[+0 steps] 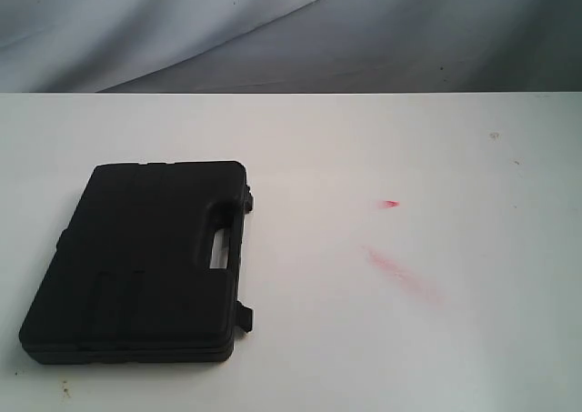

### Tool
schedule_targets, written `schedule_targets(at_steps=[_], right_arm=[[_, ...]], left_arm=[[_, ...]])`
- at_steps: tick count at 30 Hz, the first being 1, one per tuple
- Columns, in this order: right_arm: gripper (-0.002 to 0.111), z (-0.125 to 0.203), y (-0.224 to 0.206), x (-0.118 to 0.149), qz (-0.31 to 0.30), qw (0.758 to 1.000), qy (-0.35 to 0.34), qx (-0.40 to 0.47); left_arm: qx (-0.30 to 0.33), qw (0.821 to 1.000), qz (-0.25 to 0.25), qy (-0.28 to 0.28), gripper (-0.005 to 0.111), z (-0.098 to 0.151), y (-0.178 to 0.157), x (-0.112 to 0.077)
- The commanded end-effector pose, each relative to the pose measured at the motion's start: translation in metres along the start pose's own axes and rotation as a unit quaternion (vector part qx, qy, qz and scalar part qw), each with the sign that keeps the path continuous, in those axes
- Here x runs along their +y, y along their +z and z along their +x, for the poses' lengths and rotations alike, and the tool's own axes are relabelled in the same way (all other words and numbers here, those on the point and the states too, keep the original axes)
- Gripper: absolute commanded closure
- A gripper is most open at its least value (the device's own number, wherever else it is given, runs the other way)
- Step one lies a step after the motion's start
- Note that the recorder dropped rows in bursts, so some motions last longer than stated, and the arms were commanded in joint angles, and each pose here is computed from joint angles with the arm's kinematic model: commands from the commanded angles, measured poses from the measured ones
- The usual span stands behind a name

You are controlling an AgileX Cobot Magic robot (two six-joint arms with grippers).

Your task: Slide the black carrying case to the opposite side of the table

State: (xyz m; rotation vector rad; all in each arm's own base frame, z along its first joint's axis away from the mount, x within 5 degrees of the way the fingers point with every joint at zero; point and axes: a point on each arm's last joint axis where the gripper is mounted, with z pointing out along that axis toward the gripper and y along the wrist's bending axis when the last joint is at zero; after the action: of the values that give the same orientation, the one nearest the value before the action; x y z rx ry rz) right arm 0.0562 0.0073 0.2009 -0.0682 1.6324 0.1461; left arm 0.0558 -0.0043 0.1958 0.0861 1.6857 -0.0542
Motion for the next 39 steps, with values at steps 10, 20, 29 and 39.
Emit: schedule_targets(at_steps=[10,20,29,39], right_arm=[[0.108,0.001,0.000,-0.001,0.004,1.000,-0.005,-0.003],[0.108,0.001,0.000,-0.001,0.004,1.000,-0.005,-0.003],[0.108,0.001,0.000,-0.001,0.004,1.000,-0.005,-0.003],[0.108,0.001,0.000,-0.001,0.004,1.000,-0.005,-0.003]], left_arm=[[-0.129,0.986,0.019,-0.102,0.107,-0.022,-0.003,-0.001],[-0.045,0.989,0.029,-0.139,0.107,-0.012,-0.002,-0.004],[-0.041,0.986,0.048,-0.154,0.107,-0.043,-0.015,-0.007],[-0.038,0.987,0.062,-0.146,0.107,-0.075,-0.031,-0.009]])
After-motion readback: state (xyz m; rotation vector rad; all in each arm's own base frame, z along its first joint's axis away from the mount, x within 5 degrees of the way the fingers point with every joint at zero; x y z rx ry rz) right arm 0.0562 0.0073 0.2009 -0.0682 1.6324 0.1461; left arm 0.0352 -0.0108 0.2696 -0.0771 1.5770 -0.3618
